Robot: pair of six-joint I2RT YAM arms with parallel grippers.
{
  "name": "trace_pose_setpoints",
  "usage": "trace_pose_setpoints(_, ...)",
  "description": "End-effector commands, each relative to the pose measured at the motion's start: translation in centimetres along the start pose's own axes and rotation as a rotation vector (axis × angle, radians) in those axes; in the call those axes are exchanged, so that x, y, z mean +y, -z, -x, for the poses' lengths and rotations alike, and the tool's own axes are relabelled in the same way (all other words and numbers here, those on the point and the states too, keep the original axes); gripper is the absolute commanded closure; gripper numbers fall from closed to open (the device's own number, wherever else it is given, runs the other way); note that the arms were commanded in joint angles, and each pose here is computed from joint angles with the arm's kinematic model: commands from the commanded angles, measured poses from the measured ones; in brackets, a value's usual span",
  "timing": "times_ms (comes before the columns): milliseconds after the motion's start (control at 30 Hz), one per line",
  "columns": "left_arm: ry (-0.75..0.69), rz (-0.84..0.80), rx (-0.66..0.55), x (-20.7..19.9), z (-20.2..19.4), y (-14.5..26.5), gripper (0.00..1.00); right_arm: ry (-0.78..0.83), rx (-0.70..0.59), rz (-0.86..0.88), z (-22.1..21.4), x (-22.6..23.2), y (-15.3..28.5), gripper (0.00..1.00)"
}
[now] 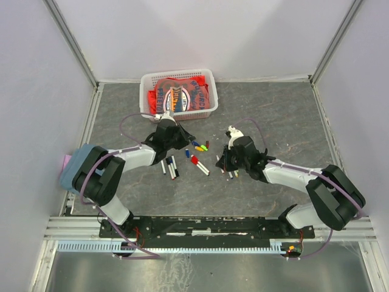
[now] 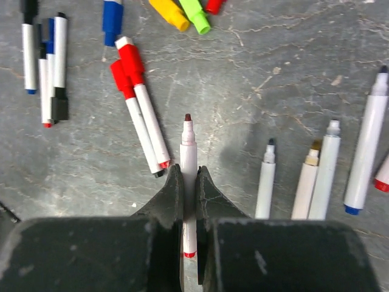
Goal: Open the pen caps
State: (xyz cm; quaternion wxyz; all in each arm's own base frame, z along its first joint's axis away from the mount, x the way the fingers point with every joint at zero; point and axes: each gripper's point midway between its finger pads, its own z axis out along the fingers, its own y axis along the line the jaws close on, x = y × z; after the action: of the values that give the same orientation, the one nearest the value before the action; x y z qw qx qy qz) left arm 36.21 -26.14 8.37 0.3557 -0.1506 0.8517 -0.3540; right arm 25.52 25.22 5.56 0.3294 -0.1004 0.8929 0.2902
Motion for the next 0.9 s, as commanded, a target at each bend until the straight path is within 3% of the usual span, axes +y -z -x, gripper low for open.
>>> trace_pose_setpoints(0,-0.16,0.174,-0.033,1.9,1.1,0.1,0.97,0.066,-0.014,-0.135,1.0,-1.3,0.0,0.98)
trace_pose_setpoints(533,-0.267,0.319,0.007,3.9,0.2,-2.0,0.96,0.192,0.032,-0.357,-0.2,-3.2,-0.6,0.88)
trace_pose_setpoints(867,-0.28,0.331,0.028,4.2,-0.1,-2.7,0.88,0.227,0.06,-0.426,-0.7,-4.2,-0.7,0.79)
